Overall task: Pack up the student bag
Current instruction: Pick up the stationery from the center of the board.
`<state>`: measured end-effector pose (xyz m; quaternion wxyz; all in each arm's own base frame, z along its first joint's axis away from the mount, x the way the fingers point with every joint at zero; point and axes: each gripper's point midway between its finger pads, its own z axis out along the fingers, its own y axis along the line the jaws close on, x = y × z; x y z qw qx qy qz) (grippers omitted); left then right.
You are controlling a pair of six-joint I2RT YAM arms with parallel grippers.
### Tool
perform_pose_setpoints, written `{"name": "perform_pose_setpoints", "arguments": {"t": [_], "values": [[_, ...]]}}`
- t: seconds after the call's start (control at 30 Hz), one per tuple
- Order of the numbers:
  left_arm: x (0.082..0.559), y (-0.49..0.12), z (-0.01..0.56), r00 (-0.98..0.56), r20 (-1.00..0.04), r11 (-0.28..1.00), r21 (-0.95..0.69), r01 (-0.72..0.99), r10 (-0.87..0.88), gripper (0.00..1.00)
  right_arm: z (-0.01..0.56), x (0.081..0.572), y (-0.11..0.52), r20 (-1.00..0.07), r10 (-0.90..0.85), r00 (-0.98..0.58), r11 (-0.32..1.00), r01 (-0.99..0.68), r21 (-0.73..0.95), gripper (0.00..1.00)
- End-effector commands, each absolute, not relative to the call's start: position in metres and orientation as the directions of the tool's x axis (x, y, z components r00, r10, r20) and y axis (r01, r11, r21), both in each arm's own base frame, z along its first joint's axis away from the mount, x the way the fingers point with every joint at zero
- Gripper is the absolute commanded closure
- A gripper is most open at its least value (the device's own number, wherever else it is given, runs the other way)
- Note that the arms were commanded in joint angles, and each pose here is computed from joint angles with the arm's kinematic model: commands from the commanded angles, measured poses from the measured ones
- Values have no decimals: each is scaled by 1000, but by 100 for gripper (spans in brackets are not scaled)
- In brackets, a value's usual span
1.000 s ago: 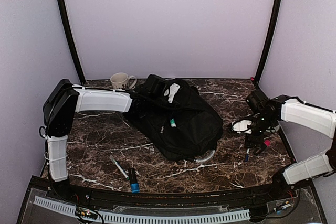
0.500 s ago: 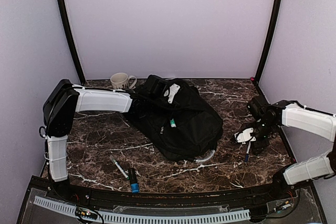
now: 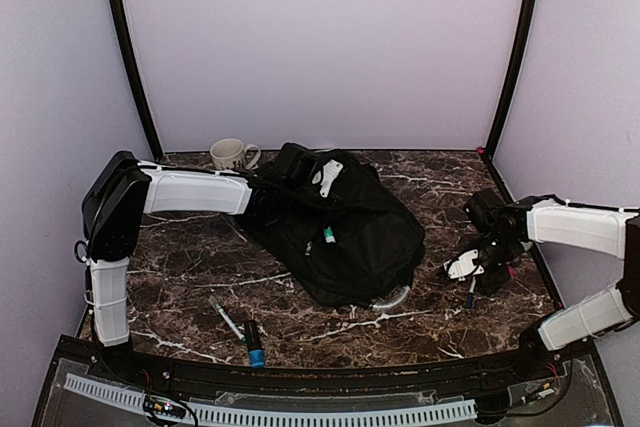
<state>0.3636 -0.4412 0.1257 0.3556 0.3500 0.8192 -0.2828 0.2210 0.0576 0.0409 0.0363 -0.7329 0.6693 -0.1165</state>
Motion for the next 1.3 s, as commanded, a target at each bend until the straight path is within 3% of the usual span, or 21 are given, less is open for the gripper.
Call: {"name": "perform_pose_setpoints", "arguments": {"t": [0.0, 0.53, 0.83, 1.27], "values": [[335, -442, 118, -542, -728, 540, -280, 793, 419, 100, 33, 231, 54, 151, -985, 83, -118, -963, -243, 37], [335, -442, 119, -540, -729, 539, -277, 795, 422, 100, 15, 234, 75, 101, -992, 71, -88, -980, -179, 59], [335, -442, 120, -538, -730, 539, -276, 796, 422, 100, 2, 216, 106, 58, -994, 94, -99, -990, -98, 81], [336, -441, 122, -528, -735, 540, -262, 800, 426, 100, -2, 163, 174, -36, -989, 147, -148, -988, 50, 91]]}}
